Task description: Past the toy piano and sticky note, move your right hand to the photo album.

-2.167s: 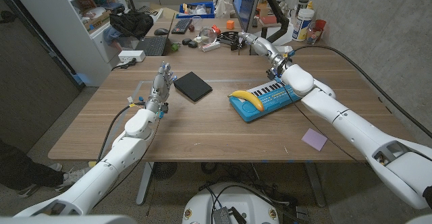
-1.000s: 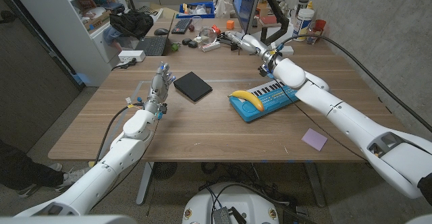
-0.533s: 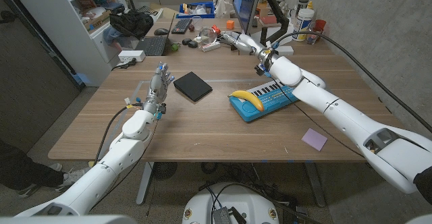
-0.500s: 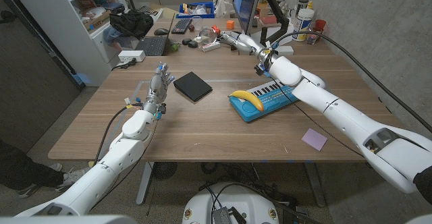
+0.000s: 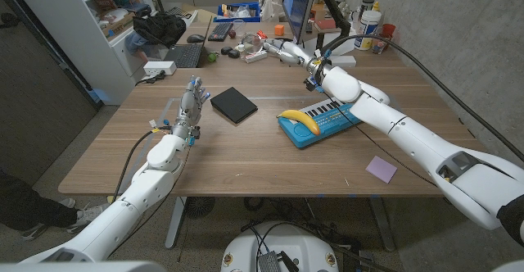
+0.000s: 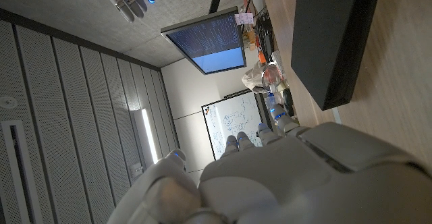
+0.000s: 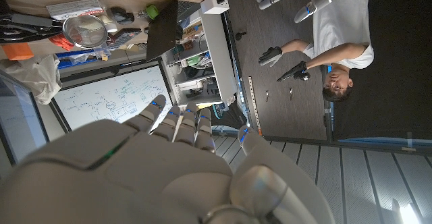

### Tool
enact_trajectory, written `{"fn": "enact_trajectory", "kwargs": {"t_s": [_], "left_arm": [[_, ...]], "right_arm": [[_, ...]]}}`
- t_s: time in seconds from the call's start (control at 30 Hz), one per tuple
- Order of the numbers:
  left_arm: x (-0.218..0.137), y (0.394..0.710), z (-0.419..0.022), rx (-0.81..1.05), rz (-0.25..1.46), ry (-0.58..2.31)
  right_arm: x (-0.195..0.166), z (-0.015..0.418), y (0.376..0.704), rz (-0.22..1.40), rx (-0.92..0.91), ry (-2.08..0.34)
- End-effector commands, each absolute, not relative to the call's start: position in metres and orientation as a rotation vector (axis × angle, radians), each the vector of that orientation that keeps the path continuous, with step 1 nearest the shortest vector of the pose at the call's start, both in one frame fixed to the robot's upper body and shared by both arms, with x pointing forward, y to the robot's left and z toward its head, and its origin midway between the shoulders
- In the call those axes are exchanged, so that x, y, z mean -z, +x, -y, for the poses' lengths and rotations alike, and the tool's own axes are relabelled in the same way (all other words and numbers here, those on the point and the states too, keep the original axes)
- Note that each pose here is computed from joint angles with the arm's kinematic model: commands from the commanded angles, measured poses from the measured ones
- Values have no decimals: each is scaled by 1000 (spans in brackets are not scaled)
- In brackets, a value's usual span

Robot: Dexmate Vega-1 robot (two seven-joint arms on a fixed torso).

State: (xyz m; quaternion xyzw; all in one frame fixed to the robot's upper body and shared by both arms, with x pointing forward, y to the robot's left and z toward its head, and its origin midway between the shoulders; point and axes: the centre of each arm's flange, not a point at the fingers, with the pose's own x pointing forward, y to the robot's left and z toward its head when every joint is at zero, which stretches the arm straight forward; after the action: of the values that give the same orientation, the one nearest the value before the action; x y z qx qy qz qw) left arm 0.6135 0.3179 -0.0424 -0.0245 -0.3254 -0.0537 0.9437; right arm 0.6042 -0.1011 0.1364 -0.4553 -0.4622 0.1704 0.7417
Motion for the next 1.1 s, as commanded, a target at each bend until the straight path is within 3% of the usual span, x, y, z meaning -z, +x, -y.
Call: {"fn": "enact_trajectory", "kwargs": {"t_s": [0.03,1.1], "left_arm": [[44,612,-319,111,668,-54],[47,607,-319,102,667,-53]], "right_arm": [[-136,85,602,1028,-385,-1067],[-128,64,613,998,-410,-1184]]}}
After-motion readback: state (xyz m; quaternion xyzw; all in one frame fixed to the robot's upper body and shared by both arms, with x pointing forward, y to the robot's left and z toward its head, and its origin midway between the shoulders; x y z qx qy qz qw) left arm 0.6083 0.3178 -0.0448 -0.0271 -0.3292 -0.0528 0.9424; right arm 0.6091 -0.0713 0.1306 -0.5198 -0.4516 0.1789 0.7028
